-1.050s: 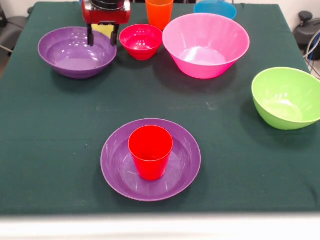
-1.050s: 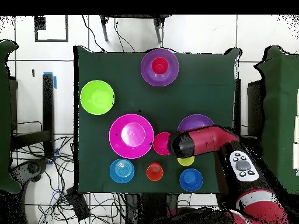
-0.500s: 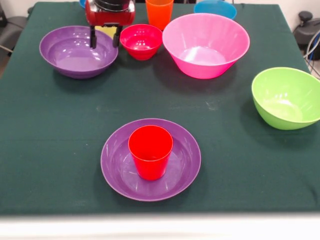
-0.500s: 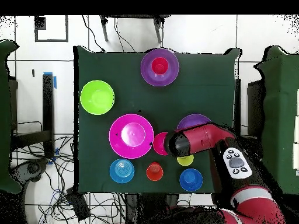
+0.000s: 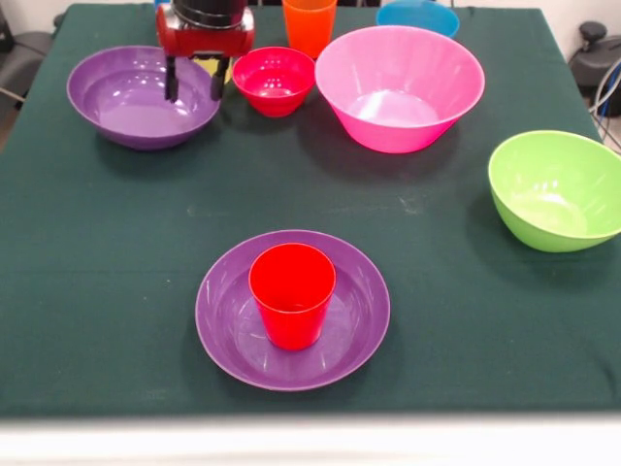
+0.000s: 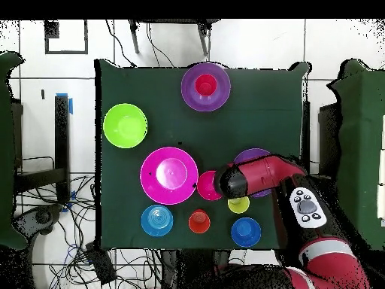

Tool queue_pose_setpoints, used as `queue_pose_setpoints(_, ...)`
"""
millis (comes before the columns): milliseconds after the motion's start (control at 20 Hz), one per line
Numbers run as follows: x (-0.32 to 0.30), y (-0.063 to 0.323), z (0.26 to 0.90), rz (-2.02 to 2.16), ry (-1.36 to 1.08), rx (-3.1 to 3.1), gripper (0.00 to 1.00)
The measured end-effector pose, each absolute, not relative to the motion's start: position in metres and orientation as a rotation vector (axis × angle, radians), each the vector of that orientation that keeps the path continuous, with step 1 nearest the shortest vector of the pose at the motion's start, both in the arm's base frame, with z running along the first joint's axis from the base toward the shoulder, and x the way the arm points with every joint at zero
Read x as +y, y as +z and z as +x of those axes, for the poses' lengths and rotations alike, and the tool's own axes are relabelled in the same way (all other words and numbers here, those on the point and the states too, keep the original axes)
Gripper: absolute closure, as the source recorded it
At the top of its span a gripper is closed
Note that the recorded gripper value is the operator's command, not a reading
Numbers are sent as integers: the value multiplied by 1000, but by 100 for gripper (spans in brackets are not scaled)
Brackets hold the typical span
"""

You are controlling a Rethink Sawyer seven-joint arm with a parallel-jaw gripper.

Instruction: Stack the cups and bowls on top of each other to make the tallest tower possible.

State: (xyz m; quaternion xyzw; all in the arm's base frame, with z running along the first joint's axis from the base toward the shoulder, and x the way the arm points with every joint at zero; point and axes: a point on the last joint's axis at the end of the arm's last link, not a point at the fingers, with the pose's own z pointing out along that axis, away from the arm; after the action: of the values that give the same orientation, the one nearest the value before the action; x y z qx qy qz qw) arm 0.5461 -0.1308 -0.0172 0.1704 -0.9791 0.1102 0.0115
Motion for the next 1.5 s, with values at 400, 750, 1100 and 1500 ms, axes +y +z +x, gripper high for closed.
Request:
queue_pose_setpoints(400, -154, -32, 571, 581, 429, -3071, 0)
queue_pose_setpoints(750, -169, -41, 584, 566, 451, -3090, 0)
queue_pose_setpoints(1100, -170, -36, 588, 575, 461, -3077, 0)
queue_pose_setpoints(1500, -179, -29, 604, 637, 513, -3066, 0)
